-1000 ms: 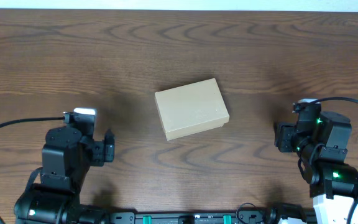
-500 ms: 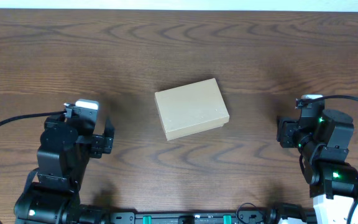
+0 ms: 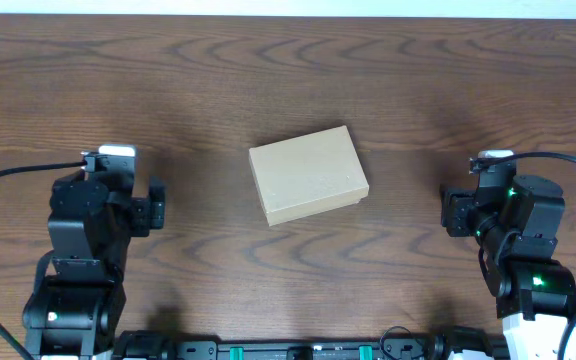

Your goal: Pack container

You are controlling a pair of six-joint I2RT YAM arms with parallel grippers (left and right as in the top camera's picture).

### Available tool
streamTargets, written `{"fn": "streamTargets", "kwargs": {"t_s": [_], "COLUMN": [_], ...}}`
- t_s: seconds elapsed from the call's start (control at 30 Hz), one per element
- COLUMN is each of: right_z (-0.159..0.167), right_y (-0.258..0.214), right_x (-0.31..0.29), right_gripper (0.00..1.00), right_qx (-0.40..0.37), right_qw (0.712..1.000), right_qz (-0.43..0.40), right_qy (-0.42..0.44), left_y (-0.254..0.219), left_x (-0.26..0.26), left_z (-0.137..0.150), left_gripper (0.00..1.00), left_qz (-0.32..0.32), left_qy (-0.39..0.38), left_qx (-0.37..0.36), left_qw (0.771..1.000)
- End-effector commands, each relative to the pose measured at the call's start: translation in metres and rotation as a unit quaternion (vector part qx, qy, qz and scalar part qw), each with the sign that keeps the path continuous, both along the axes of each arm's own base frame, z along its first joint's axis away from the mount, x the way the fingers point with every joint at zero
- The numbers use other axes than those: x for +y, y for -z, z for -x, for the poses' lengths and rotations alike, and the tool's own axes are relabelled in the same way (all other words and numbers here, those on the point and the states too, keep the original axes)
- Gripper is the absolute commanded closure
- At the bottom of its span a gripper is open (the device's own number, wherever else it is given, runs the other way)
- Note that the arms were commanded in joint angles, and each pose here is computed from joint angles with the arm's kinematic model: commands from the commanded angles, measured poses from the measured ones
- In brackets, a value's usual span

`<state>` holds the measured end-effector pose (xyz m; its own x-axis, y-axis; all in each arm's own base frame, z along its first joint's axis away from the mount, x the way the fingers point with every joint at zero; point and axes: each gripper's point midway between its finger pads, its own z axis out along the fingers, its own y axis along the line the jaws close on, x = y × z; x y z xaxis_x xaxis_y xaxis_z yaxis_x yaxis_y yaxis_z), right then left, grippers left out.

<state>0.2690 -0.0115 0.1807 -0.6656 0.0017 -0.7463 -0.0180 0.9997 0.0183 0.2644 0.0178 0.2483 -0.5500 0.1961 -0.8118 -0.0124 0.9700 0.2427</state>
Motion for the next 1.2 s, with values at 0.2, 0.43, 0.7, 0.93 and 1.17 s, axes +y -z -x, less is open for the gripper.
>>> {"fn": "streamTargets", "kwargs": {"t_s": [0.2, 0.43, 0.7, 0.93, 1.17], "right_z": [0.000, -0.002, -0.005, -0.020, -0.047], "right_y": [-0.002, -0.005, -0.012, -0.034, -0.089], "right_x": [0.004, 0.013, 0.028, 0.027, 0.018], "right_gripper": [0.34, 0.01, 0.01, 0.01, 0.01], "right_qx": [-0.007, -0.016, -0.024, -0.081, -0.210], "right_qw": [1.000, 0.999, 0.995, 0.993, 0.976], "right_qz": [0.001, -0.022, -0.090, -0.074, -0.010], "right_qy": [-0.010, -0.024, -0.027, -0.040, -0.054], "left_y": [-0.003, 0.024, 0.047, 0.051, 0.051], "left_x": [0.005, 0.006, 0.007, 0.007, 0.007], "left_z": [0.000, 0.019, 0.041, 0.046, 0.046], "left_gripper": [0.05, 0.05, 0.05, 0.05, 0.05], "left_qz": [-0.018, -0.022, -0.025, -0.026, -0.026], "left_qy": [-0.003, -0.002, -0.001, -0.001, -0.001], "left_qx": [-0.004, 0.064, 0.129, 0.143, 0.143], "left_qw": [1.000, 0.998, 0.991, 0.989, 0.989]}}
